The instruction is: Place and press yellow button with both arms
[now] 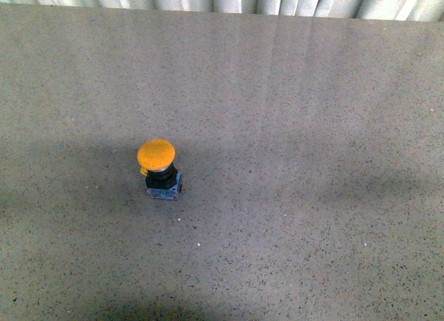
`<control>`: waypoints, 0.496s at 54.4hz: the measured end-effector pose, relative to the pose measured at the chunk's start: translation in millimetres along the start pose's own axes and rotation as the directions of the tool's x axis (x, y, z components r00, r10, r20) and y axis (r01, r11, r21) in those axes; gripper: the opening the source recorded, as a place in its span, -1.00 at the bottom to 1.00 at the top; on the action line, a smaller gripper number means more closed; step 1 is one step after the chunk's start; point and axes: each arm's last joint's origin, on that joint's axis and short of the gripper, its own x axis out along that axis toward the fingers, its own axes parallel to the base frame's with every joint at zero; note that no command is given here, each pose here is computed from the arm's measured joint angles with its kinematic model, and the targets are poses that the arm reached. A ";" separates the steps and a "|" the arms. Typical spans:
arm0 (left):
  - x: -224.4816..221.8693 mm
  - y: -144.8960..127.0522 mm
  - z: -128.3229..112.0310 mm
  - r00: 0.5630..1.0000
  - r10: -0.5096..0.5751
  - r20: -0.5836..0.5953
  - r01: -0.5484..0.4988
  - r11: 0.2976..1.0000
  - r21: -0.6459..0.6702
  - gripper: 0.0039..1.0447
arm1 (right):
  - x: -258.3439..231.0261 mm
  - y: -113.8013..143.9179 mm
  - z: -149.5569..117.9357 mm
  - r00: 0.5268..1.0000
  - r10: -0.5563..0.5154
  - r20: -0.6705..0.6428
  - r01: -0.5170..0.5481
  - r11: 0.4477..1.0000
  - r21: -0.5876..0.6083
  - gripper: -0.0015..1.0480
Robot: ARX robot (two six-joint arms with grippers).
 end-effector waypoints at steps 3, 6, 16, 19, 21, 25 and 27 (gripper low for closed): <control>0.0 0.0 0.0 1.000 0.000 0.000 0.000 1.000 0.000 -0.98 | -1.5 0.0 0.2 1.000 0.000 0.000 0.000 1.000 0.000 -0.97; 0.0 0.0 0.0 1.000 0.000 0.000 0.000 1.000 0.000 -0.98 | -3.0 0.0 0.4 1.000 0.000 0.001 0.000 1.000 0.000 -0.97; 0.0 0.0 0.0 1.000 0.000 0.000 0.000 1.000 0.000 -0.98 | -7.8 0.0 0.8 1.000 0.000 0.003 0.000 1.000 0.000 -0.97; 0.0 0.0 0.0 1.000 0.000 0.000 0.000 1.000 0.000 -0.98 | -9.0 0.0 0.7 1.000 0.000 0.003 0.000 1.000 0.000 -0.97; 0.0 0.0 0.0 1.000 0.000 0.000 0.000 1.000 0.000 -0.98 | -10.0 0.0 0.7 1.000 0.000 0.002 0.000 1.000 0.000 -0.97; 0.0 0.0 0.0 1.000 0.000 0.000 0.000 1.000 0.000 -0.98 | -11.8 0.0 0.6 1.000 0.000 0.003 0.000 1.000 0.000 -0.97; 0.0 0.0 0.0 1.000 0.000 0.000 0.000 1.000 0.000 -0.98 | -12.7 0.0 0.6 1.000 0.000 0.003 0.000 1.000 0.000 -0.97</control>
